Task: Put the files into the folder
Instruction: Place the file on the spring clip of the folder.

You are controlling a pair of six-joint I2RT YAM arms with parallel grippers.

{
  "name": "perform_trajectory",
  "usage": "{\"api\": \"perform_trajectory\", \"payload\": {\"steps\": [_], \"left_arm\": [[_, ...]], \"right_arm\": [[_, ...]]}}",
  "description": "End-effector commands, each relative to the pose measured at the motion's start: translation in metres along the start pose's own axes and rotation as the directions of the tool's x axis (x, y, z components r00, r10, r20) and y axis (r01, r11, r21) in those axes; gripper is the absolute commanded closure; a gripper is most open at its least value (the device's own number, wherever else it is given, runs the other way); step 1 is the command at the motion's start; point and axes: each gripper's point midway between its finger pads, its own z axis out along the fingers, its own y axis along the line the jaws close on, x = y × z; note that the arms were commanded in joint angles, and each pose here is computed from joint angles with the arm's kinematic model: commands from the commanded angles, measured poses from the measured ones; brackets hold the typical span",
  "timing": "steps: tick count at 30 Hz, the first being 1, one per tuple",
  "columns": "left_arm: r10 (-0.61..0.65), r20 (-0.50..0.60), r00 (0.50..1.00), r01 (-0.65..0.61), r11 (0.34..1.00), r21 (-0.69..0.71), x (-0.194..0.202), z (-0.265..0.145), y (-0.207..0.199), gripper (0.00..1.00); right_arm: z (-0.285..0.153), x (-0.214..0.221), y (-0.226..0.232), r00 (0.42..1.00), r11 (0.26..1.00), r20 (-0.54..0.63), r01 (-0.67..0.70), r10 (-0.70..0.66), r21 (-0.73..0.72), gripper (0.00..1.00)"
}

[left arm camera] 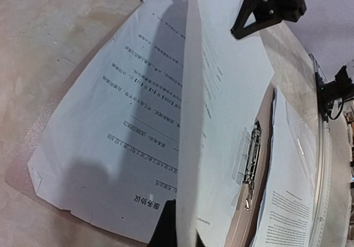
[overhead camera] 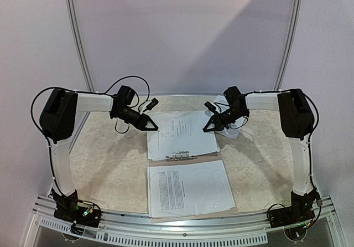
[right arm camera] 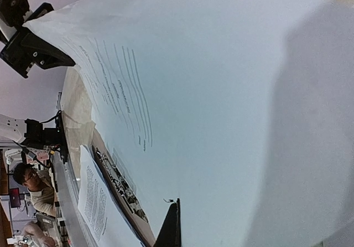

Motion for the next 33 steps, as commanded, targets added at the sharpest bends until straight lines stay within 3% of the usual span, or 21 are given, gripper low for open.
{"api": "perform_trajectory", "payload": {"steps": [1, 21, 28, 33], "left_arm": [[-0.007, -0.014, 1.0, 0.007, 1.0, 0.008, 0.003, 0.008, -0.002, 1.0], [0.003, -0.031, 1.0, -0.003, 1.0, 0.007, 0.007, 0.016, -0.004, 0.94], [0.03, -0.052, 0.998, -0.032, 0.998, -0.052, 0.008, 0.013, 0.004, 0.75], [0.052, -0.1, 0.994, -0.065, 0.99, -0.127, 0.013, 0.006, 0.013, 0.65]], "right_arm": [[0.002, 0.011, -0.014, 0.999, 0.999, -0.031, -0.025, 0.026, 0.04, 1.0], [-0.002, 0.01, -0.022, 0.999, 0.996, -0.035, -0.014, 0.017, 0.091, 1.0], [-0.003, 0.009, -0.023, 0.999, 0.996, -0.033, -0.009, 0.012, 0.089, 1.0], [0.0, 0.009, -0.024, 0.999, 0.997, -0.049, -0.007, 0.011, 0.074, 0.94]]}}
